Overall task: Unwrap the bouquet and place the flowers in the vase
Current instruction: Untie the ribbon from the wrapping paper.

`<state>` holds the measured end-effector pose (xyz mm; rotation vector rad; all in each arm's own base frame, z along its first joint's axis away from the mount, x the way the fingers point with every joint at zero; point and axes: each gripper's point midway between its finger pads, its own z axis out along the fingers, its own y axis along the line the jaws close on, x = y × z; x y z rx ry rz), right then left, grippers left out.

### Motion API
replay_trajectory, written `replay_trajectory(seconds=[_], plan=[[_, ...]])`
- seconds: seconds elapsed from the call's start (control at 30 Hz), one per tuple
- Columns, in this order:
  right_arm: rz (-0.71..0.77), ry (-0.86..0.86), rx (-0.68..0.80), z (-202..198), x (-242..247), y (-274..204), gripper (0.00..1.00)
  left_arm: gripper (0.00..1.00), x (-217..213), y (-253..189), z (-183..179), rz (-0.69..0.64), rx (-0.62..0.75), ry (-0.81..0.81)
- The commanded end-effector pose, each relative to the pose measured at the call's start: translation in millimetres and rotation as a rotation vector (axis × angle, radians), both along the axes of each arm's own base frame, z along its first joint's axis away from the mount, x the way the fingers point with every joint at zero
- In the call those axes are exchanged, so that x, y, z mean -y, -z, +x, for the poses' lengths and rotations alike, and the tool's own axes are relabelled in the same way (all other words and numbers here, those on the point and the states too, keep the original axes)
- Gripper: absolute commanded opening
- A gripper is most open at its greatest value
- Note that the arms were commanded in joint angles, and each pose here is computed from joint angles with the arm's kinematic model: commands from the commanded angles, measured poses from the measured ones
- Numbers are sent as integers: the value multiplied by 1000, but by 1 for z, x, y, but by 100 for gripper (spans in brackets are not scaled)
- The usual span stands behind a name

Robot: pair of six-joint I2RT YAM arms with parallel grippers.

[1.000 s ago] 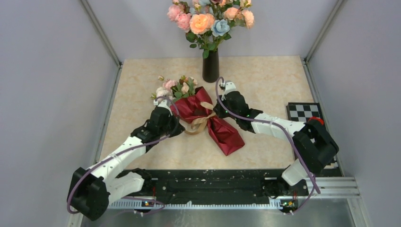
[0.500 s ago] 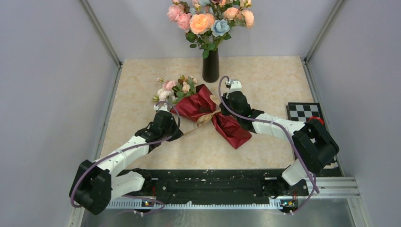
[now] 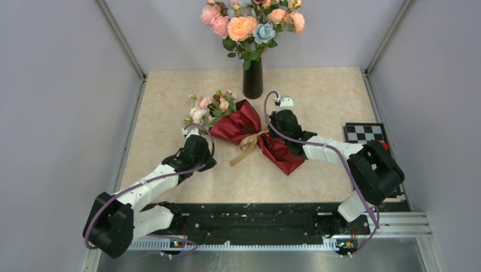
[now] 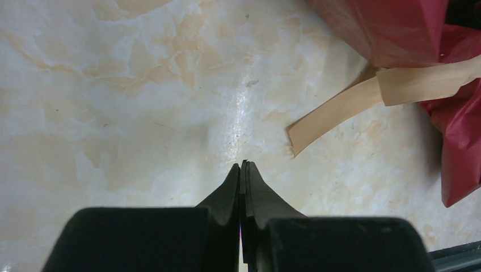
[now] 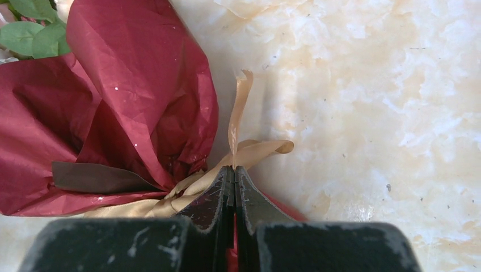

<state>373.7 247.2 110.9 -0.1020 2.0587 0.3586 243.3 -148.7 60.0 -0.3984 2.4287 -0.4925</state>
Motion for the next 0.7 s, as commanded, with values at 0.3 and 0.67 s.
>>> replay_trajectory(seconds=[0.3, 0.67], plan=[[84, -25, 25, 4, -8, -10, 0, 37, 60, -41, 19, -168, 238, 286], [103, -39, 27, 2, -11, -12, 0, 67, 109, -37, 35, 67, 406, 471]])
